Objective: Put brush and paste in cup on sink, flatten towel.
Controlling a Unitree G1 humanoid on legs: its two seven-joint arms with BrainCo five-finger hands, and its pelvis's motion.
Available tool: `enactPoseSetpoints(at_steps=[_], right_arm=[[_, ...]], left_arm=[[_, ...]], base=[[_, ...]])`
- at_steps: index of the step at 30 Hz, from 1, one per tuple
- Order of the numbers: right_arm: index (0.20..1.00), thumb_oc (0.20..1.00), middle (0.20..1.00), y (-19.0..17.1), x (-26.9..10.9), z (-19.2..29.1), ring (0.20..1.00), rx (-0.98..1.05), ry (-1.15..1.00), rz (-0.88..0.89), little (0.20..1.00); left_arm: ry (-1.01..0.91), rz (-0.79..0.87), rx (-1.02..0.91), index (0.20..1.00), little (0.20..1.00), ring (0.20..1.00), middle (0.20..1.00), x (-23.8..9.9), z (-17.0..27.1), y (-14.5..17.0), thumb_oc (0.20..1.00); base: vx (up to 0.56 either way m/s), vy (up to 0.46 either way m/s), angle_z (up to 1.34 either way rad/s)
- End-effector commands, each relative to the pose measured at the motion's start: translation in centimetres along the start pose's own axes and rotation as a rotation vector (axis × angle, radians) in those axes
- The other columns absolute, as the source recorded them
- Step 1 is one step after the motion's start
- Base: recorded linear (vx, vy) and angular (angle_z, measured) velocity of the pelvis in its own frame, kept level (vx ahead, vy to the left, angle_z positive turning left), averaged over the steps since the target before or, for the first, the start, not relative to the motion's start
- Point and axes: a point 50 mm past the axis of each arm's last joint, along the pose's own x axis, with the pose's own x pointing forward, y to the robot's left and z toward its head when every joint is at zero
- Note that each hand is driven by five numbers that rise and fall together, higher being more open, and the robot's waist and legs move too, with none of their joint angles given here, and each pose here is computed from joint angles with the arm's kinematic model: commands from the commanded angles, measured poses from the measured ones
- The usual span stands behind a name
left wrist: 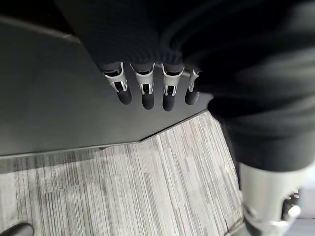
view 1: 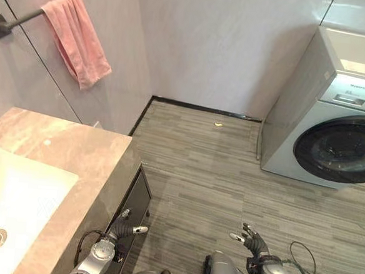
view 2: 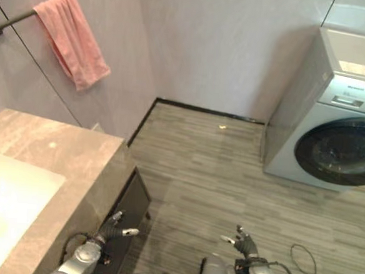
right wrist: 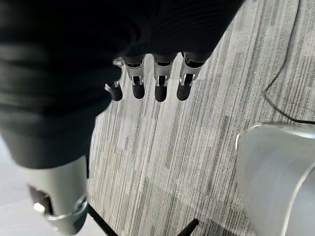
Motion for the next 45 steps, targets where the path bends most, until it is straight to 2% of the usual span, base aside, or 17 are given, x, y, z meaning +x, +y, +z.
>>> enactPoseSetpoints(at_steps=[1, 5, 10, 14, 17, 24, 28, 40, 45], right_arm=[[1.000, 1.000, 1.000, -0.8, -0.1, 1.2, 1.000, -0.062, -0.062, -0.002, 1.000], [1.000, 1.000, 1.000, -1.0, -0.9, -0.1, 1.000, -0.102, -0.032, 0.007, 1.000], [1.000, 1.000, 1.000, -1.4, -1.1, 0.0, 1.000, -0.143, -0.037, 0.005, 1.000], [1.000, 1.000, 1.000, -2.4, -1.2, 1.0, 1.000, -0.221, -0.068, -0.024, 1.000], [1.000, 1.000, 1.000, -2.6, -1.2, 1.7, 1.000, -0.251, -0.092, -0.023, 1.000], [1.000, 1.000, 1.000, -0.6, -0.6, 3.8, 1.000, -0.419, -0.169, 0.079, 1.000], [1.000, 1.000, 1.000, 0.8, -0.5, 3.2, 1.000, -0.410, -0.152, 0.126, 1.000], [1.000, 1.000, 1.000, 0.2, -0.5, 0.9, 1.000, -0.361, -0.054, 0.094, 1.000], [1.000, 1.000, 1.000, -0.1, -1.2, -0.4, 1.000, -0.341, -0.018, 0.089, 1.000]], left_arm=[[-0.066, 0.086, -0.053, 1.000, 1.000, 1.000, 1.000, -0.1, 0.8, 2.2, 1.000], [-0.012, 0.115, -0.135, 1.000, 1.000, 1.000, 1.000, 0.0, -0.2, 2.1, 1.000], [0.009, 0.113, -0.125, 1.000, 1.000, 1.000, 1.000, 0.2, -0.3, 2.1, 1.000], [-0.059, 0.108, -0.084, 1.000, 1.000, 1.000, 1.000, 1.2, 2.2, 2.2, 1.000], [-0.066, 0.103, -0.070, 1.000, 1.000, 1.000, 1.000, 1.3, 2.4, 2.1, 1.000], [-0.076, 0.119, -0.071, 1.000, 1.000, 1.000, 1.000, 0.9, 2.1, 2.4, 1.000], [-0.053, 0.136, -0.095, 1.000, 1.000, 1.000, 1.000, 0.2, 0.9, 2.8, 1.000], [0.025, 0.155, -0.125, 1.000, 1.000, 1.000, 1.000, -0.4, -1.2, 3.6, 1.000], [0.027, 0.121, -0.068, 1.000, 1.000, 1.000, 1.000, 0.2, -0.8, 2.8, 1.000]], base=[[0.32, -0.096, 0.35], [0.38, -0.228, 0.43], [0.26, -0.257, 0.48], [0.29, -0.244, 0.15], [0.32, -0.027, 0.34], [0.45, 0.052, -0.27], [0.46, 0.168, -0.50], [0.32, 0.152, 0.09], [0.34, -0.063, 1.16]])
